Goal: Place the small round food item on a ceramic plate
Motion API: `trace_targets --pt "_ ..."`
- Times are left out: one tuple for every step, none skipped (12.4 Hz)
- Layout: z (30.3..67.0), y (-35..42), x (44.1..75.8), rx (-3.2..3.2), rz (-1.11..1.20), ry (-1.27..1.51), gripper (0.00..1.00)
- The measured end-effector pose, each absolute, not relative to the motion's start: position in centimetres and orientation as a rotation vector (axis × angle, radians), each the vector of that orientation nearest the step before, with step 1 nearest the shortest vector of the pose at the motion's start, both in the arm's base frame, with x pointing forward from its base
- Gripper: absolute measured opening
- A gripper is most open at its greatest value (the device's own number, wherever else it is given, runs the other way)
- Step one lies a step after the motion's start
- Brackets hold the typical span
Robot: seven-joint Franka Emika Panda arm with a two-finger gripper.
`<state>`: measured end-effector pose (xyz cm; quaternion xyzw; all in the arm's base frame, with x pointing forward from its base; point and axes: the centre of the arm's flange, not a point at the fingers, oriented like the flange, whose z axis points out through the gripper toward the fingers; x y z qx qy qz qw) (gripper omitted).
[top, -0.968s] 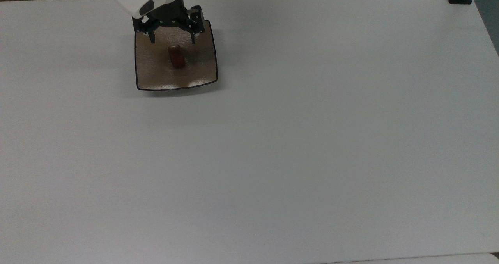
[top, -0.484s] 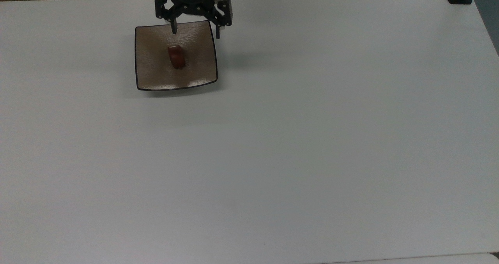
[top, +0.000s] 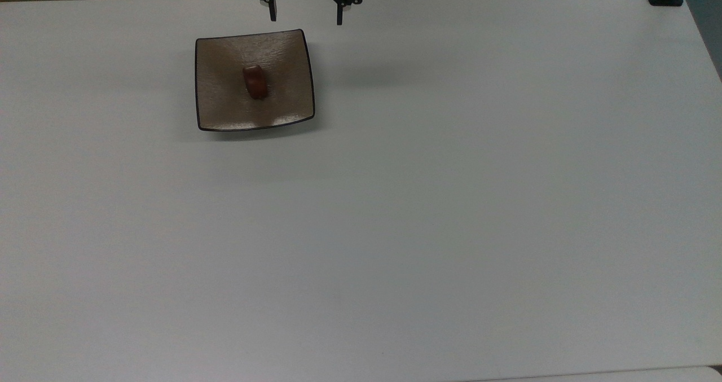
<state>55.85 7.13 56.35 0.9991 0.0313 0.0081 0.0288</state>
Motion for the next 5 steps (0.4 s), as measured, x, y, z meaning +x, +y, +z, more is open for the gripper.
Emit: trace_targets --pt "56.05 6.76 56.16 3.083 0.017 0.092 1.00" --pt "55.78 6.58 56.51 3.084 0.011 0.090 1.00" --pt "55.53 6.71 56.80 3.083 0.007 0.094 1.00" --pt "55.36 7.04 56.98 3.083 0.004 0.102 1.00" --pt "55.28 7.31 57.02 3.082 0.002 0.109 1.00"
